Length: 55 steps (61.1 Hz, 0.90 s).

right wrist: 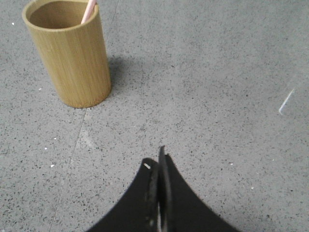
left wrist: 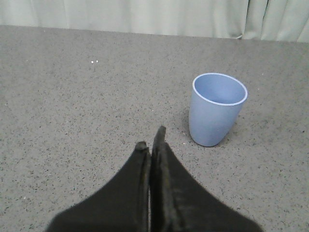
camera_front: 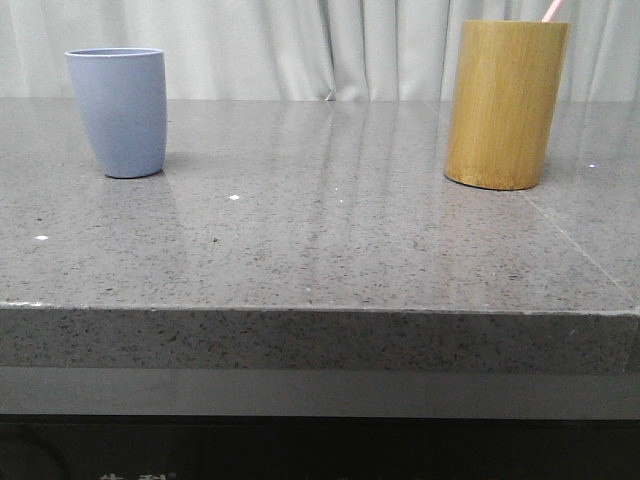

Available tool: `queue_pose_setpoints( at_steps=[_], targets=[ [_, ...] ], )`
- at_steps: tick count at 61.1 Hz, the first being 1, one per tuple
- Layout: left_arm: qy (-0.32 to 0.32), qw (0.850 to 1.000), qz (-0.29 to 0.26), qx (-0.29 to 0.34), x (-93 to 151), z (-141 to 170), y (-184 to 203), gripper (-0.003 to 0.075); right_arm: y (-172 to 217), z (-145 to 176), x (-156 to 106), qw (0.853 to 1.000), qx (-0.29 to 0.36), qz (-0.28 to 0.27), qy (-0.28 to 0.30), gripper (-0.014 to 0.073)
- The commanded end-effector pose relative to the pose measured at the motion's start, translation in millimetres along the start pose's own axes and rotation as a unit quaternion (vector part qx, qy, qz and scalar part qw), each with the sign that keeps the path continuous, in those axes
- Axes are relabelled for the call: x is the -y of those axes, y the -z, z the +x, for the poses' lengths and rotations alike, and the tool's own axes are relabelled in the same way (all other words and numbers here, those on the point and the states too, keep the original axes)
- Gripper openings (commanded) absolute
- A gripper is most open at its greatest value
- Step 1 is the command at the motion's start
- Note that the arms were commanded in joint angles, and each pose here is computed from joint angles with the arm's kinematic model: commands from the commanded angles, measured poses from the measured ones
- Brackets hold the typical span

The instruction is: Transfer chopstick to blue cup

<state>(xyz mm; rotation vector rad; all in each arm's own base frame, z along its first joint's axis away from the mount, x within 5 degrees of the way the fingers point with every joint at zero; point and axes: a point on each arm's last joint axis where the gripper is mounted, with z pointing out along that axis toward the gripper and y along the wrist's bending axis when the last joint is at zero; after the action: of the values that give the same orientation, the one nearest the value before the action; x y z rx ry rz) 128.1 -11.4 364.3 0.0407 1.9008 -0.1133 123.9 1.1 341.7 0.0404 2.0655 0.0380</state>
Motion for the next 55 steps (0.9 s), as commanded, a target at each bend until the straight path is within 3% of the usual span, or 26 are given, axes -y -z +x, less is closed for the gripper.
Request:
queue_pose_setpoints(
  at_steps=[1, 5, 10, 18, 22, 26, 55],
  targets=[
    [0.001, 0.999, 0.003, 0.038, 1, -15, -4, -0.0018, 3, -15, 0, 0.999, 0.044, 0.002, 0.004, -0.0029],
    [0.001, 1.000, 0.002, 0.029, 1, -15, -11, -0.0013, 3, -16, 0, 0.999, 0.046, 0.002, 0.004, 0.0055],
    [0.002, 1.000, 0.001, 0.020, 0, -14, -18, 0.0050, 3, -16, 0, 0.999, 0.047, 0.003, 0.016, 0.0231],
    [0.002, 1.000, 0.000, 0.015, 0, -14, -29, 0.0312, 3, -16, 0, 0.999, 0.047, 0.000, 0.017, 0.0488],
    [0.002, 1.000, -0.001, 0.017, 0, -17, -33, 0.0469, 3, -16, -1, 0.999, 0.047, -0.001, 0.015, 0.0520],
    [0.002, 1.000, 0.001, 0.010, 0, -20, -37, 0.0525, 3, -16, -1, 0.999, 0.047, -0.003, 0.012, 0.0519],
    [-0.054, 0.994, 0.064, -0.065, 38, -69, -98, 0.0414, 3, -16, -1, 0.999, 0.047, -0.004, 0.011, 0.0519]
  ],
)
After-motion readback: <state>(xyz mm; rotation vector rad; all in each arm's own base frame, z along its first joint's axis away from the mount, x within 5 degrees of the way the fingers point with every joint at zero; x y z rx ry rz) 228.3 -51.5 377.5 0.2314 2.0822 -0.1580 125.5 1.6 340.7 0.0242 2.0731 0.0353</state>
